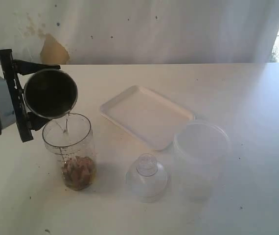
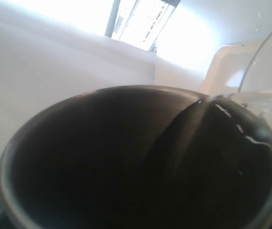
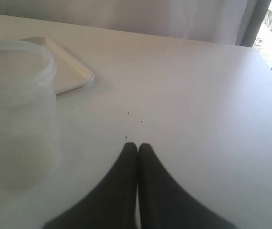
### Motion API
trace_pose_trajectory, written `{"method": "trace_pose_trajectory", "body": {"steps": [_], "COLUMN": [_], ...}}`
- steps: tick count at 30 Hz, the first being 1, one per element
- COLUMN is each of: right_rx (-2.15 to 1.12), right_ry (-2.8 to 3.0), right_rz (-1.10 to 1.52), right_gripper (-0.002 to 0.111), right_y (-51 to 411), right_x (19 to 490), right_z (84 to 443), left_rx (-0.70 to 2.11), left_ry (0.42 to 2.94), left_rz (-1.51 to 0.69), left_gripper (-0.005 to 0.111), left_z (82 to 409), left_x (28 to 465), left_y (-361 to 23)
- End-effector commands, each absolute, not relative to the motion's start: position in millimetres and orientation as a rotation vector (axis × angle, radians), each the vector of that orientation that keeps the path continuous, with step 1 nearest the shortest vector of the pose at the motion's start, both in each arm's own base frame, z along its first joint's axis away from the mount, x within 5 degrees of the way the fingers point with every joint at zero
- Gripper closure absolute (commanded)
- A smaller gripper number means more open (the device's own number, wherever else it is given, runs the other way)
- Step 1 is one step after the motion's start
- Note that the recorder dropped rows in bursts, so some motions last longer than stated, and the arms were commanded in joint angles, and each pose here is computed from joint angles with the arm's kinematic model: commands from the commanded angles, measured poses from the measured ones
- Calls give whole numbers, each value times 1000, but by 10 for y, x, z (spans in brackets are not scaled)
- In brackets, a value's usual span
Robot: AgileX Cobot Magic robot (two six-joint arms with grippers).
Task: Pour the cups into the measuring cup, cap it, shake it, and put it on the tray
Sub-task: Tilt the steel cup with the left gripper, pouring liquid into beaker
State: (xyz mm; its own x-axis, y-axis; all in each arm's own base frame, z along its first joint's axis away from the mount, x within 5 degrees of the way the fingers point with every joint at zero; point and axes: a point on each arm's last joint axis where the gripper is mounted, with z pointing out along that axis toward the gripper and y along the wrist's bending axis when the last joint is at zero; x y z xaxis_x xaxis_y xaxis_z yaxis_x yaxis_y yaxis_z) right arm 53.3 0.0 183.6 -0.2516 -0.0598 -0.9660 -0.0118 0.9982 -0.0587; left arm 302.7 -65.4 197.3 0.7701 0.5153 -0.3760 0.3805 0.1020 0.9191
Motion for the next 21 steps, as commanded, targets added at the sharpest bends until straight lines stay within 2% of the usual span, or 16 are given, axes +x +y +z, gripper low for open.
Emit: {"method": "trace_pose_trajectory", "body": {"steps": [1, 21], "right_rx": [-54, -54], "right_ry": [1827, 1827], "right_rz": [-53, -53], "right_gripper": [108, 108], "right_y": [-3, -3], "right_x": [535, 535], "right_z": [1822, 1822], "left_rx": [1473, 1487], "left_ry": [713, 678], "left_rz": [132, 175], "left_gripper": [107, 107], "left_z": [2064, 2067], "left_x": [3035, 3039], "left_y": [-664, -662]}}
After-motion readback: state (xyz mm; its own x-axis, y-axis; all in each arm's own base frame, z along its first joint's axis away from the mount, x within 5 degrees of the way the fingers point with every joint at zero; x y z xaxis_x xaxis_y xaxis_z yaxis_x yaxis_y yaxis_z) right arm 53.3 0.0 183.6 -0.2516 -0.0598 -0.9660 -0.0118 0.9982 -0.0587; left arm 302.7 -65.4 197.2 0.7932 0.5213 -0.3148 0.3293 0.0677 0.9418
